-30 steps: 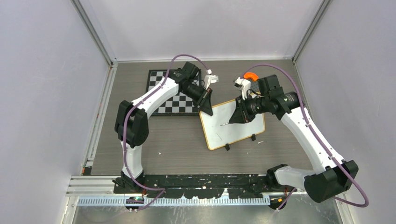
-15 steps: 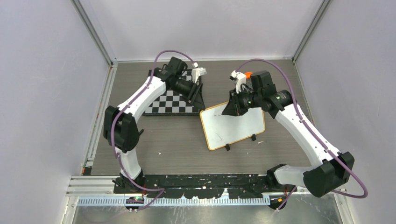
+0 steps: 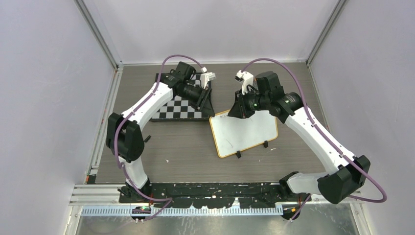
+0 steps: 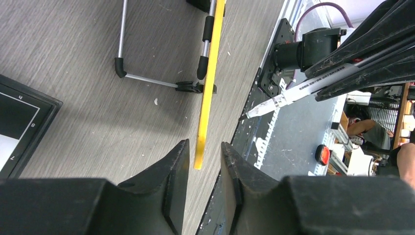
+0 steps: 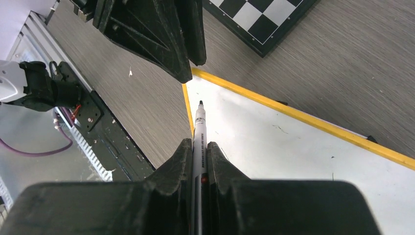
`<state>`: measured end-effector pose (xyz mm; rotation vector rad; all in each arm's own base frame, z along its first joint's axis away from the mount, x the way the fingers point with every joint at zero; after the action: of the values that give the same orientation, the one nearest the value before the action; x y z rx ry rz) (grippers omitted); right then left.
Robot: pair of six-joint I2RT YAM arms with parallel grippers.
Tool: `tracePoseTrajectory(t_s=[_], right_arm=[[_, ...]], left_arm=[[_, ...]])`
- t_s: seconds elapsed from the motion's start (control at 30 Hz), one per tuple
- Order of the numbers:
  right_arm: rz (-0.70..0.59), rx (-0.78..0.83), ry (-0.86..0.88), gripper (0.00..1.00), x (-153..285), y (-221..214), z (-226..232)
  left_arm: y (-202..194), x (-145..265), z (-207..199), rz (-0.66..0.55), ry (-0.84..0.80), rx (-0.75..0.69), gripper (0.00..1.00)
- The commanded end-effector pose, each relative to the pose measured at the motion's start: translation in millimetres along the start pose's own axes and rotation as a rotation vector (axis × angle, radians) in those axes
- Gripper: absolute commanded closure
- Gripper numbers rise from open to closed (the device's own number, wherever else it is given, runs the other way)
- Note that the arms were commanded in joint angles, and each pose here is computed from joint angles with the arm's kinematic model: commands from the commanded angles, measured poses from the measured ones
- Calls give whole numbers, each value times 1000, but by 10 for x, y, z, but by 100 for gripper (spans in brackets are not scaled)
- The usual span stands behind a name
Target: Write a sentence on the whiteboard
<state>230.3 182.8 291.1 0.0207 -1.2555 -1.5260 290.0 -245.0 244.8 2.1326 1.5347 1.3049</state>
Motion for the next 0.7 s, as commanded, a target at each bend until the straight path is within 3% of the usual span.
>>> tracePoseTrajectory(t_s=[0.0, 0.2, 0.43, 0.67], right_arm=[[-51, 20, 7, 100, -23, 163, 66], [-34, 37, 8, 100, -100, 166, 94], [-27, 42, 15, 100, -133, 159, 117], [-22, 37, 23, 100, -144, 156, 126]], left_arm=[[62, -24, -13, -27, -31, -13, 73], [55, -29, -12, -33, -34, -12, 90], [26, -54, 16, -27, -32, -4, 97], [19, -58, 21, -20, -36, -3, 77]])
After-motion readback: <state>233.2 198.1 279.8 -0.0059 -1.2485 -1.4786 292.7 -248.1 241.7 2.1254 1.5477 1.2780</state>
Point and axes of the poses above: each gripper's point midway between its finger pads, its own x axis back along the fingers, its own z axis along the line the jaws close on, y = z × x, the point moved 7 cm from there along x, back along the fingers, and after that the axes turned 6 degrees about -x, right-handed, at the moved point
